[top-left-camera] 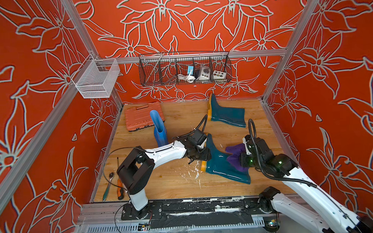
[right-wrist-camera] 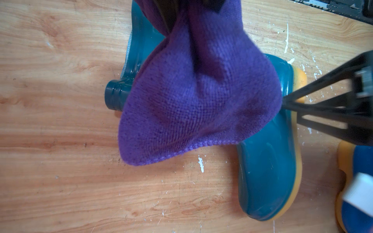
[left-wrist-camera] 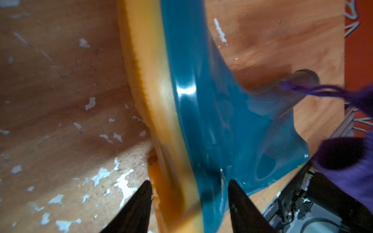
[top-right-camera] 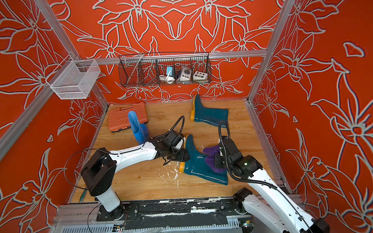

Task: Wipe the rubber boots with a cloth
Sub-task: Adjust the rubber boot at the center of the board, then wipe the dirt off the rubber boot.

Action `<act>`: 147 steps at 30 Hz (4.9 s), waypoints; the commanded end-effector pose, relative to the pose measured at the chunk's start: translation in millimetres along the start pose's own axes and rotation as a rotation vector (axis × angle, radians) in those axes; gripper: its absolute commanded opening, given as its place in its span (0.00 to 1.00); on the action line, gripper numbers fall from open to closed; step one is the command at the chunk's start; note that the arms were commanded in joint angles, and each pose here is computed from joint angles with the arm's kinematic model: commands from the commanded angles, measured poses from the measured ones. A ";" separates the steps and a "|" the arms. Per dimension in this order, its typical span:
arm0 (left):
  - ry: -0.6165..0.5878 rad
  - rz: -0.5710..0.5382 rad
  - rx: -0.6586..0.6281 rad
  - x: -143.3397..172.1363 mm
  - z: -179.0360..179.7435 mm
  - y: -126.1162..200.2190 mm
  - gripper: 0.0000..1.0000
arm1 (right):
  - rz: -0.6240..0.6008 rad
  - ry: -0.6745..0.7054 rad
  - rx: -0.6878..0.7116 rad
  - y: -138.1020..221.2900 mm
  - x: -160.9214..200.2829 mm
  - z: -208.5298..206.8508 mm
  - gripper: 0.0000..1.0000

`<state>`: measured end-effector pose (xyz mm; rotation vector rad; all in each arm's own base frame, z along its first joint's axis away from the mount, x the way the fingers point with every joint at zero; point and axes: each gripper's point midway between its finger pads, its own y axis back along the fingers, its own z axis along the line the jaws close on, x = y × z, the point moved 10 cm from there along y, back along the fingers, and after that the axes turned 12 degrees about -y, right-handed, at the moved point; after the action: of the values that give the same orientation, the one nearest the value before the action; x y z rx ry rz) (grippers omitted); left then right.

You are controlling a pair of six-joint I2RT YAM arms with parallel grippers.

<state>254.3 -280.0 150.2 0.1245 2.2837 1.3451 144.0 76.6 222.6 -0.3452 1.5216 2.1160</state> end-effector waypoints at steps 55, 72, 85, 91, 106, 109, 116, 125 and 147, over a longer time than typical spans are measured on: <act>0.260 -0.111 0.009 137.3 45.5 59.6 0.37 | 0.244 0.098 -0.110 -94.4 1.9 62.5 0.00; 0.276 -0.131 0.022 134.3 42.8 64.2 0.00 | 0.326 0.251 -0.108 -135.5 30.5 112.0 0.00; 0.294 -0.142 0.012 120.6 38.9 59.4 0.00 | 0.223 0.303 -0.212 -91.4 8.8 125.0 0.00; 0.302 -0.135 0.008 116.7 37.7 57.2 0.00 | 0.308 0.339 -0.272 -112.1 36.8 163.5 0.00; 0.310 -0.137 0.007 95.6 31.3 46.2 0.00 | 0.181 -0.009 -0.168 -73.7 -34.0 33.2 0.00; 0.313 -0.132 -0.011 88.6 30.3 42.3 0.09 | 0.169 0.032 -0.223 -66.4 -25.9 57.7 0.00; 0.322 -0.100 -0.019 89.6 32.3 34.8 0.31 | 0.325 0.180 -0.286 -107.8 40.7 126.3 0.00; 0.323 -0.088 -0.012 92.5 33.2 34.8 0.11 | 0.346 0.172 -0.085 -132.7 34.8 71.0 0.00; 0.308 -0.103 0.017 89.5 34.9 43.7 0.00 | 0.389 0.244 -0.220 -127.6 58.3 141.0 0.00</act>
<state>182.0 -202.0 138.8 -0.2021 2.5113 1.3990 172.1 259.1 148.5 -0.4838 1.5215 2.6981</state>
